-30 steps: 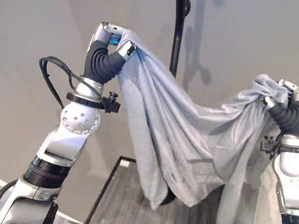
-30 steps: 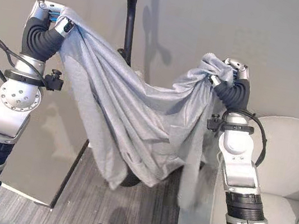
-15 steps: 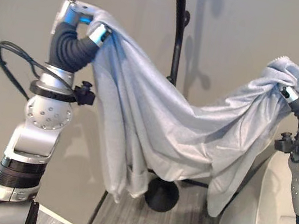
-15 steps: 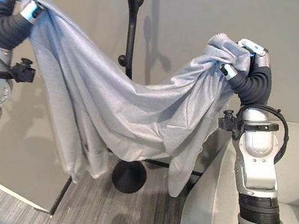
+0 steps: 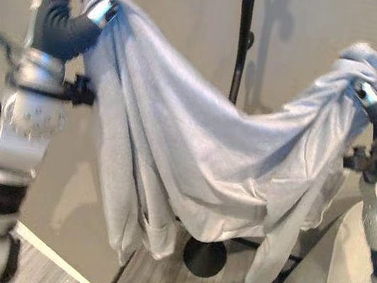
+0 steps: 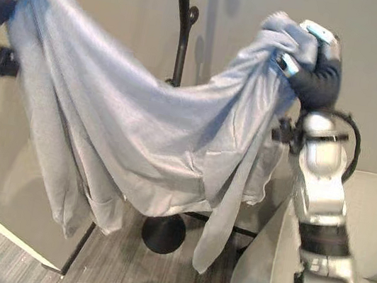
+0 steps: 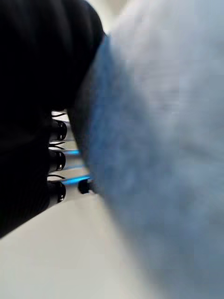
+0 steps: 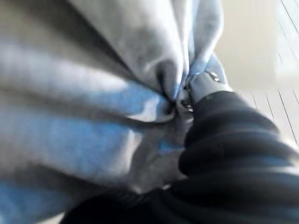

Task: Hang the clothes on the sofa on the clothes rack.

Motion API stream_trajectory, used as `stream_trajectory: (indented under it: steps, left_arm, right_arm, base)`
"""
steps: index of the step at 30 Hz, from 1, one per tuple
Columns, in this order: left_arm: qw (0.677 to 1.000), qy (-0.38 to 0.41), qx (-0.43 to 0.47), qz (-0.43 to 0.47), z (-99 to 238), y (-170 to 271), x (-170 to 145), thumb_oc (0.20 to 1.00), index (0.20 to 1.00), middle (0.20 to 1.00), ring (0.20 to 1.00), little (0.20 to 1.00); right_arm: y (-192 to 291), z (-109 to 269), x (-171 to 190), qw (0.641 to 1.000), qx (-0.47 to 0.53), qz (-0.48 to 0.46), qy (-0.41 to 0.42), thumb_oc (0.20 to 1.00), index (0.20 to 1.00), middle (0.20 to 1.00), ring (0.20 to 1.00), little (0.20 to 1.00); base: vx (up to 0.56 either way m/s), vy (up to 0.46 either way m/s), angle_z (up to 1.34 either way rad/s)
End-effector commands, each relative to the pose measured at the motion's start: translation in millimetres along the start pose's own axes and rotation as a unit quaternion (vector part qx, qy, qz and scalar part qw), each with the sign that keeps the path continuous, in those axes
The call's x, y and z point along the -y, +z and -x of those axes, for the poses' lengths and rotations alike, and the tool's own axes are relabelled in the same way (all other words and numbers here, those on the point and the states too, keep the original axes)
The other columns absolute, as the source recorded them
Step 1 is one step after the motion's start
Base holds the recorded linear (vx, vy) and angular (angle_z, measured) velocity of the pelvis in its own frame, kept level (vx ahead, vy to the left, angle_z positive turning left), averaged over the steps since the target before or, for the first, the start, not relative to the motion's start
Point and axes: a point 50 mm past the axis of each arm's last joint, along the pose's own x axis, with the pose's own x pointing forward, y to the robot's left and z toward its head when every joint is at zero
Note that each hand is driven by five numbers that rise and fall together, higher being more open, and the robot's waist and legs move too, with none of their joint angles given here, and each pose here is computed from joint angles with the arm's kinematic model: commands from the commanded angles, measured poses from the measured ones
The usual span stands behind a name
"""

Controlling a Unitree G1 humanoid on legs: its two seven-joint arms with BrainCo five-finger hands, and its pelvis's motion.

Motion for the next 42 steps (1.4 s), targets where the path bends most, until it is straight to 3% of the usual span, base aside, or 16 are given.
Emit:
stream_trajectory:
  steps: [1,5,7,14,20,23,25,35,42]
  left_arm:
    - [0.995,0.035,0.037,-0.086,-46.2,8.0,-19.3,0.2,0.2,0.2,0.2,0.2]
    - [0.989,0.016,0.024,-0.146,-81.7,4.1,-15.5,0.2,0.2,0.2,0.2,0.2]
    - [0.984,0.007,0.003,-0.179,-108.8,4.1,-9.5,0.2,0.2,0.2,0.2,0.2]
    - [0.969,-0.034,-0.098,-0.223,-134.6,-11.3,17.9,0.2,0.2,0.2,0.2,0.2]
    - [0.961,-0.056,-0.132,-0.236,-136.4,-13.5,32.6,0.2,0.2,0.2,0.2,0.2]
    - [0.957,-0.062,-0.141,-0.247,-133.9,-17.8,33.4,0.2,0.2,0.2,0.2,0.2]
    - [0.948,-0.089,-0.166,-0.257,-121.2,-31.5,42.2,0.2,0.2,0.2,0.2,0.2]
    - [0.934,-0.167,-0.205,-0.242,-86.3,-52.7,80.4,0.2,0.2,0.2,0.2,0.2]
    - [0.935,-0.205,-0.223,-0.183,-63.2,-55.5,112.4,0.2,0.2,0.2,0.2,0.2]
  right_arm:
    - [29.7,-39.9,2.5,0.995,0.079,0.055,-0.022,0.2,0.2,0.2,0.2,0.2]
    - [37.0,-80.8,4.0,0.989,0.079,0.117,-0.035,0.2,0.2,0.2,0.2,0.2]
    - [37.2,-118.5,8.7,0.987,0.044,0.146,-0.058,0.2,0.2,0.2,0.2,0.2]
    - [9.1,-157.3,24.6,0.951,-0.116,0.272,-0.084,0.2,0.2,0.2,0.2,0.2]
    - [-10.2,-153.7,28.3,0.894,-0.194,0.398,-0.066,0.2,0.2,0.2,0.2,0.2]
    - [-15.5,-151.6,25.5,0.864,-0.202,0.461,-0.032,0.2,0.2,0.2,0.2,0.2]
    - [-43.1,-134.0,13.9,0.825,-0.231,0.514,0.036,0.2,0.2,0.2,0.2,0.2]
    - [-90.2,-93.8,-12.8,0.809,-0.28,0.506,0.106,0.2,0.2,0.2,0.2,0.2]
    - [-104.7,-78.2,-29.8,0.822,-0.293,0.472,0.128,0.2,0.2,0.2,0.2,0.2]
  base:
    - [-0.01,0.016,0.04]
    - [-0.01,0.021,0.07]
    - [-0.04,0.024,0.03]
    - [-0.05,0.004,0.02]
    - [-0.09,0.002,0.06]
    - [-0.1,0.009,0.04]
    - [-0.14,0.008,0.04]
    - [-0.04,0.005,0.01]
    - [-0.01,0.001,0.0]
